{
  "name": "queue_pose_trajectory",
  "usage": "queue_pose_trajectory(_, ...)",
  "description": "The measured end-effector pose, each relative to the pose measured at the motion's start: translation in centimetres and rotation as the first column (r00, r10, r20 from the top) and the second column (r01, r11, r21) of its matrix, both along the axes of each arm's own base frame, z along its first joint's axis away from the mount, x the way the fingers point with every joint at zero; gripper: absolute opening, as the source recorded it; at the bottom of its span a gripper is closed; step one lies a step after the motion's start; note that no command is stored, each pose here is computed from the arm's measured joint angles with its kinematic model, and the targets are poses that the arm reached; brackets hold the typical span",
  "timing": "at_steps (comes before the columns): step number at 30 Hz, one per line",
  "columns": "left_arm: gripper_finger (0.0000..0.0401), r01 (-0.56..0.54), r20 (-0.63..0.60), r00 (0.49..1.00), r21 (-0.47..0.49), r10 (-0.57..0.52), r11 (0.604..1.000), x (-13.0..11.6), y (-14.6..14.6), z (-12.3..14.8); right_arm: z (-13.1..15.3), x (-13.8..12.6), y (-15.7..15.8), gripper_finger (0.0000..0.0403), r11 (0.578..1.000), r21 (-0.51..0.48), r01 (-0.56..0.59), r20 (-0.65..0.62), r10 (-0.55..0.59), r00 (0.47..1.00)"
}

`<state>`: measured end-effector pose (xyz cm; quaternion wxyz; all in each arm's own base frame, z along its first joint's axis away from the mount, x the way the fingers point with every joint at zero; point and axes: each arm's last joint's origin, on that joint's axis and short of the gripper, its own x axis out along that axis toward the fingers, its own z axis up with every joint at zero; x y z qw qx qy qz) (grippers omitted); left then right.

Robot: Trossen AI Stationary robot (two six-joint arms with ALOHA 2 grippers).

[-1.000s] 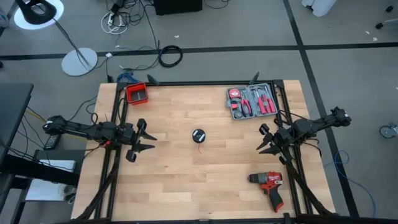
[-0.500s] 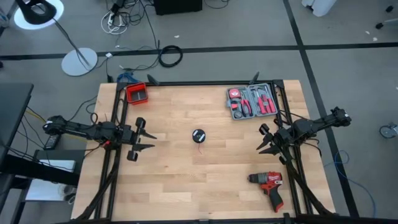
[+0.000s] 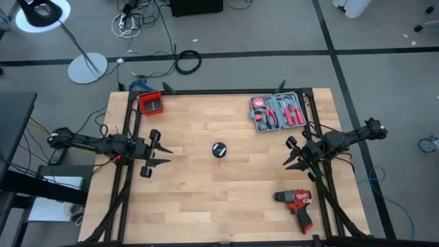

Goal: Coil cords
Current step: Uncoil the red wire from the black spool

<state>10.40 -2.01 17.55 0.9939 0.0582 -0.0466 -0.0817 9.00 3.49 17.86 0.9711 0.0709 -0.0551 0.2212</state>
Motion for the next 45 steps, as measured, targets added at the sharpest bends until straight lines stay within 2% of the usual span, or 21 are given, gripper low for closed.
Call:
queue_pose_trajectory(13,0.0152,0.000,0.012,1.000,-0.005,0.001,1.000,0.0,0.0,0.1,0.0,0.0,0.0,0.0079,1.000,0.000,0.000,0.000,0.000,1.000)
queue_pose_trajectory(22,0.0152,0.012,0.035,0.999,-0.112,-0.008,0.994,-0.1,0.0,0.5,0.0,0.0,0.0,0.0079,1.000,0.000,0.000,0.000,0.000,1.000)
queue_pose_trajectory(37,0.0152,0.014,0.088,0.996,-0.116,-0.004,0.993,-0.1,0.0,1.0,0.0,0.0,0.0,0.0079,1.000,0.000,0.000,0.000,0.000,1.000)
queue_pose_trajectory(42,0.0152,0.025,0.077,0.997,-0.181,-0.011,0.983,-0.1,0.0,1.0,0.1,0.0,-0.1,0.0079,1.000,0.006,0.016,0.010,-0.016,1.000)
queue_pose_trajectory(45,0.0152,0.036,0.065,0.998,-0.256,-0.020,0.966,-0.1,0.0,1.0,0.3,0.0,-0.1,0.0079,1.000,0.026,0.017,0.024,-0.018,1.000)
